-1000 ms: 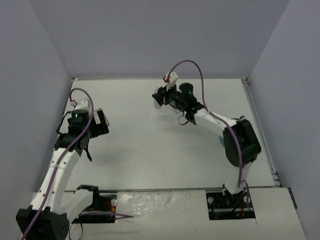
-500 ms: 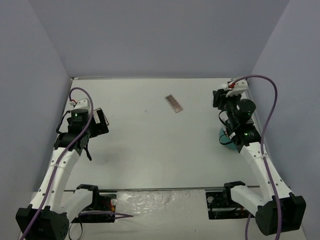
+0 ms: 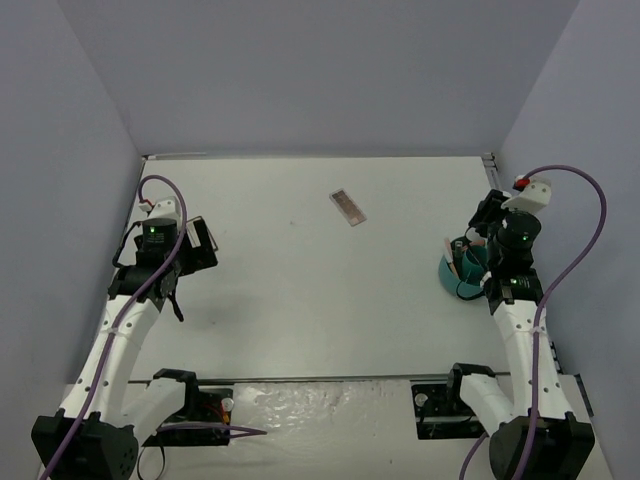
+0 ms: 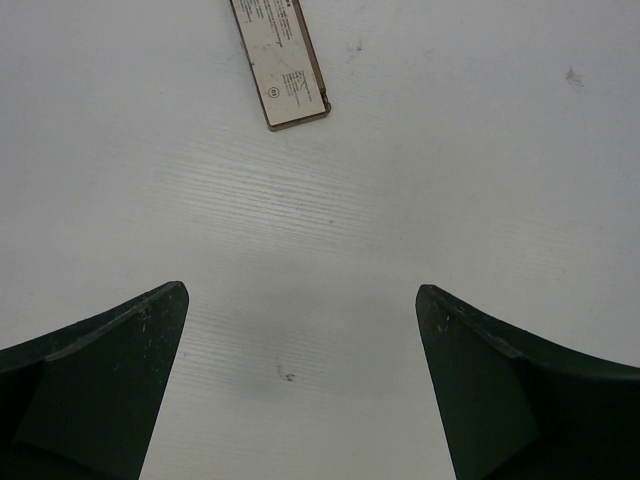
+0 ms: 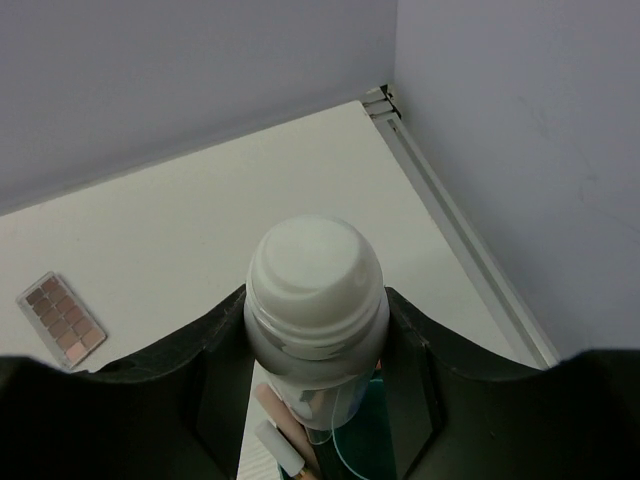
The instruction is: Organize the makeup
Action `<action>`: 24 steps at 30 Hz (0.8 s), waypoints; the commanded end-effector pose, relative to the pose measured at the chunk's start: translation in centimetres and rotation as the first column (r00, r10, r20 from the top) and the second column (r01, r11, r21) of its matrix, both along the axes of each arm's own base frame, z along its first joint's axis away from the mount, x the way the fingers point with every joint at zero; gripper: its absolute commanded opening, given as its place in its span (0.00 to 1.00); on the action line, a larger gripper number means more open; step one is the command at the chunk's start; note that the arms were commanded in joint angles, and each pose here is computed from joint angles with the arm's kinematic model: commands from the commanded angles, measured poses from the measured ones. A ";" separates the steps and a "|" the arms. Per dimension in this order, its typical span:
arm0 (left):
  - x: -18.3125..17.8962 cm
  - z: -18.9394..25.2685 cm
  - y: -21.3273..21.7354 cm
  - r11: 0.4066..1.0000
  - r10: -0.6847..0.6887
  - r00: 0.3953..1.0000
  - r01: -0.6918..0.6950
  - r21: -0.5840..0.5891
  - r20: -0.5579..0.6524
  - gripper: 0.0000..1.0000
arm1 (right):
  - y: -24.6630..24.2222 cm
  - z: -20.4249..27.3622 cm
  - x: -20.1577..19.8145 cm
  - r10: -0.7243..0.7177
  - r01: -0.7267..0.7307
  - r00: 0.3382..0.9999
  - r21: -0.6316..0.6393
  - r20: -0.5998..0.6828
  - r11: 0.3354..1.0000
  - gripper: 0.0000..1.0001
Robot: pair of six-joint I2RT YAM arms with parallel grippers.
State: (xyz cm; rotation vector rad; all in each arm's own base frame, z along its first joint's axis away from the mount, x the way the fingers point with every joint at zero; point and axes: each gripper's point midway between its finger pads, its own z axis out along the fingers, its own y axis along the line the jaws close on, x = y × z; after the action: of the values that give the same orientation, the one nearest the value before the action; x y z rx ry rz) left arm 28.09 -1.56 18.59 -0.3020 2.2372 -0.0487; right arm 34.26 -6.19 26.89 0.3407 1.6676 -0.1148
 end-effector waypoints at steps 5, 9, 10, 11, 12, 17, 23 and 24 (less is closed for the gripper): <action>0.7 2.2 -0.1 1.000 0.006 0.997 -0.004 -0.020 0.075 0.97 | -1.4 0.8 -0.1 -0.080 0.078 0.996 0.051 0.031 0.996 0.00; 0.7 2.2 -0.2 1.000 0.003 0.997 -0.001 -0.025 0.075 0.97 | -2.0 -0.4 -1.0 -0.120 0.119 0.993 0.052 0.019 0.992 0.00; 0.7 2.2 -0.3 1.000 0.000 0.997 0.002 -0.028 0.075 0.97 | -2.4 -0.7 -1.1 -0.133 0.132 0.991 0.051 0.017 0.990 0.00; 0.8 2.2 -0.3 1.000 -0.003 0.997 0.005 -0.031 0.075 0.97 | -2.7 -0.9 -1.2 -0.146 0.145 0.989 0.050 0.014 0.988 0.00; 0.8 2.1 -0.4 0.999 -0.005 0.997 0.007 -0.033 0.074 0.97 | -2.7 -1.0 -1.2 -0.147 0.146 0.989 0.048 0.010 0.988 0.00; 0.7 2.2 -0.3 1.000 0.000 0.997 0.002 -0.029 0.077 0.97 | -3.6 -1.5 -1.2 -0.175 0.174 0.984 0.049 0.021 0.984 0.00; 0.7 2.3 -0.2 1.000 0.004 0.997 -0.001 -0.026 0.080 0.97 | -4.0 -2.3 -0.8 -0.176 0.175 0.984 0.052 0.020 0.983 0.00; 0.7 2.3 -0.2 1.000 0.004 0.997 -0.002 -0.026 0.080 0.97 | -4.0 -2.5 -0.8 -0.178 0.176 0.984 0.052 0.020 0.983 0.00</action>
State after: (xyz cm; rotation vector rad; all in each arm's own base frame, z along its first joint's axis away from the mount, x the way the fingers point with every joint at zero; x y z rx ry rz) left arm 28.02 -1.84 18.76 -0.2976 2.2332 -0.0697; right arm 32.02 -9.22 20.51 0.5173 1.7882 -0.2038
